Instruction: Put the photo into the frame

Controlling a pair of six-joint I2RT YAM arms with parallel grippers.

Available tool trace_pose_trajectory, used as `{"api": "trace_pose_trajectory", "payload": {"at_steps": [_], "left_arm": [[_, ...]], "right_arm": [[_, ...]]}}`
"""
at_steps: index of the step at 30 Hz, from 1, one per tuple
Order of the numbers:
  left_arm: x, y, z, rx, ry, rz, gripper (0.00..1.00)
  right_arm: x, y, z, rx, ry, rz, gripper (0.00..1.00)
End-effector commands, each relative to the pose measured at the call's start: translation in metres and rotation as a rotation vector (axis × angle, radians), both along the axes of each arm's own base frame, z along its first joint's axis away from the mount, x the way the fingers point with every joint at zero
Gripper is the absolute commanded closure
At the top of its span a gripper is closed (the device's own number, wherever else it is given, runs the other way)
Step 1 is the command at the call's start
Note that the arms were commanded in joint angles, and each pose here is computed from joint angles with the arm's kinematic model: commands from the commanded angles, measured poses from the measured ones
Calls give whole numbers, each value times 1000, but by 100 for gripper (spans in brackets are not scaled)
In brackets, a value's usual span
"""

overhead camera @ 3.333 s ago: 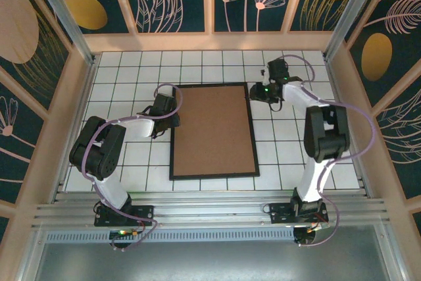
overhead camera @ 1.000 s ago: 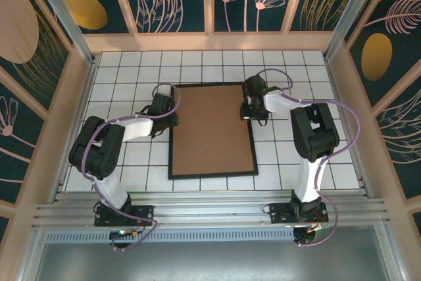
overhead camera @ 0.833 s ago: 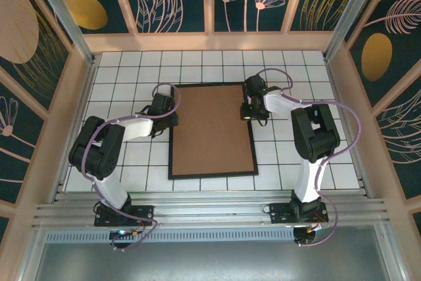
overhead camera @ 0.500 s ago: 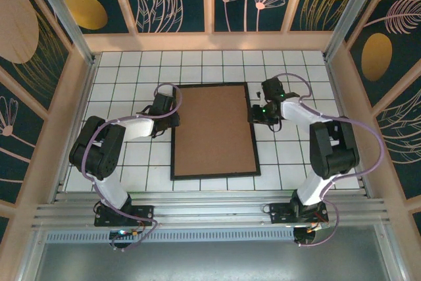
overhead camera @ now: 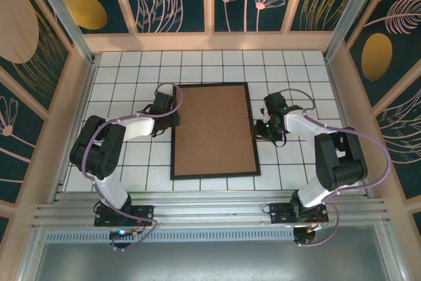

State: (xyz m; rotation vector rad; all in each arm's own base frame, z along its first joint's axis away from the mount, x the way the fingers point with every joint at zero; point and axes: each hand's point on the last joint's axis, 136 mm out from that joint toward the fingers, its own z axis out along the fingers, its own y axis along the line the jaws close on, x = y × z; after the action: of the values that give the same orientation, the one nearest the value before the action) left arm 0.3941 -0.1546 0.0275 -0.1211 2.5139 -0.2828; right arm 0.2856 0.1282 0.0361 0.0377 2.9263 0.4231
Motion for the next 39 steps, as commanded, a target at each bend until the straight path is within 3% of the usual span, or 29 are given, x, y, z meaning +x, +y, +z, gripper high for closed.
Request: {"api": "trace_pose_trajectory", "payload": {"at_steps": [1,9,24,31,39], "left_arm": [[15,-8,17,-10,-60,-14,80],[15,-10,17,-18,-60,-18,80],[15,-13,17,-38,-59,-25,79],[14,-16,17,-49,-56,-32,79],[13,-15,16,-48,-53,-30,79]], "right_arm": [[-14,1,2,-4,26,3,67],[-32,4,-3,-4,71,25,69],[-32,28,-11,58,86,74,68],[-35,30,-19,34,98,83,68],[-37,28,-30,-84,103,110,63]]}}
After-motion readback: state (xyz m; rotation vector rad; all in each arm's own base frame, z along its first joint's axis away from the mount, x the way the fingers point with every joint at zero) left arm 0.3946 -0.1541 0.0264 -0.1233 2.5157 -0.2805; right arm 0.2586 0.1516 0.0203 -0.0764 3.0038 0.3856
